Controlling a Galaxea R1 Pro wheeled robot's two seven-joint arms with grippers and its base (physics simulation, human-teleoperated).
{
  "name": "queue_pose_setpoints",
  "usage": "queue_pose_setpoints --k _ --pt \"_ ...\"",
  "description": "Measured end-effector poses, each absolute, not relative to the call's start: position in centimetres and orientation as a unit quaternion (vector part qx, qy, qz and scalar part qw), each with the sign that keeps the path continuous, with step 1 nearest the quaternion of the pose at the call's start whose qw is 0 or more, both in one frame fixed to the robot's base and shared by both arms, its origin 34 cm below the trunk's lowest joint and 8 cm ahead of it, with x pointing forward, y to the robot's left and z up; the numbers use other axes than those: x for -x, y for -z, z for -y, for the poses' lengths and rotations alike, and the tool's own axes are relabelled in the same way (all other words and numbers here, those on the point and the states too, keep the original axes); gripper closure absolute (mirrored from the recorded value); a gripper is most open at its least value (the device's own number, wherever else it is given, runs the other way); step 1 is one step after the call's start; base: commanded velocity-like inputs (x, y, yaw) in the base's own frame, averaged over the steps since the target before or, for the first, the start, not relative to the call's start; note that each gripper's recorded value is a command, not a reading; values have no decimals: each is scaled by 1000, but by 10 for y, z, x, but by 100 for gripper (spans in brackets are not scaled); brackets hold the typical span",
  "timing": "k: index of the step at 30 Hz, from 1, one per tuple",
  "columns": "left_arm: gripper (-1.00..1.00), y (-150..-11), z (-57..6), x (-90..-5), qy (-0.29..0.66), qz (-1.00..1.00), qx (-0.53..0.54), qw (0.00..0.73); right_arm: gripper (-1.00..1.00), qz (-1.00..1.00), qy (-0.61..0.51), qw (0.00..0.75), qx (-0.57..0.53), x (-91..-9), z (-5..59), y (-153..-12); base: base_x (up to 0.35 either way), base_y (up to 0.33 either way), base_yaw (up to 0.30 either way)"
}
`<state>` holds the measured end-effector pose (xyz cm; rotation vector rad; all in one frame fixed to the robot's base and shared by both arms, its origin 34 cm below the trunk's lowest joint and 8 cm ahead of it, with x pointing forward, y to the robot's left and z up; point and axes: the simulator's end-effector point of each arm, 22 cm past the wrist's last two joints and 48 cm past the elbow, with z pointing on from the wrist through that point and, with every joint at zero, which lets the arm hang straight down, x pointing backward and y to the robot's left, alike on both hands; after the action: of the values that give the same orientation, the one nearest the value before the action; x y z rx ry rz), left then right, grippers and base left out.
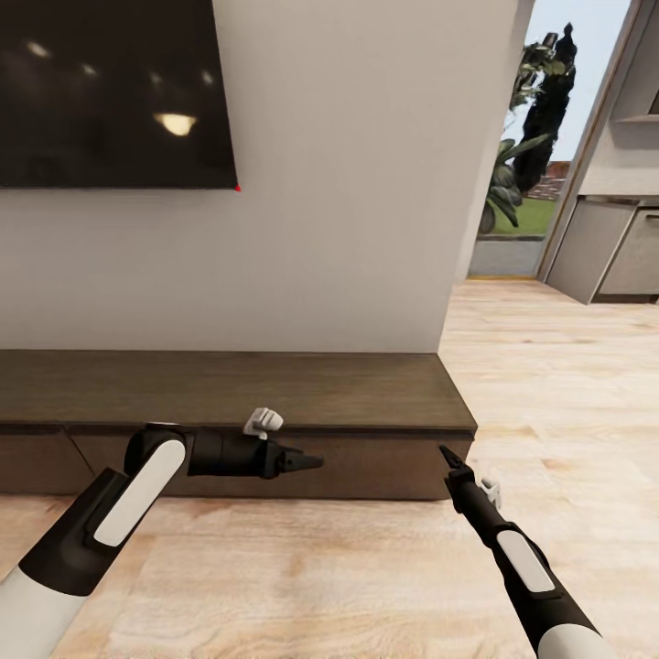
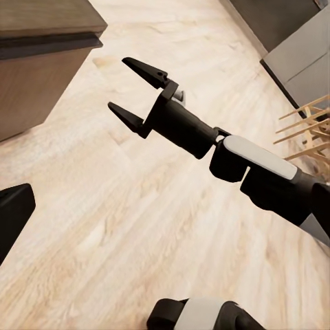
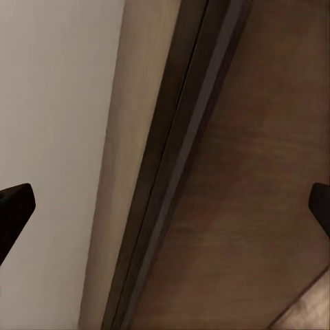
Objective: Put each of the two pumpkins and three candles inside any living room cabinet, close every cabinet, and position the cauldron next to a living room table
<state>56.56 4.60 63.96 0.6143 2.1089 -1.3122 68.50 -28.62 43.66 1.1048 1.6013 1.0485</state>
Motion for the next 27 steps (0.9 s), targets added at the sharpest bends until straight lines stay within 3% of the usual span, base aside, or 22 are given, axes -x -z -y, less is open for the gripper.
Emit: queue_pose_setpoints --k 27 --pt "-100 -615 -45 -571 497 -796 -219 268 -100 -642 -486 416 -423 -680 277 -431 0 0 0"
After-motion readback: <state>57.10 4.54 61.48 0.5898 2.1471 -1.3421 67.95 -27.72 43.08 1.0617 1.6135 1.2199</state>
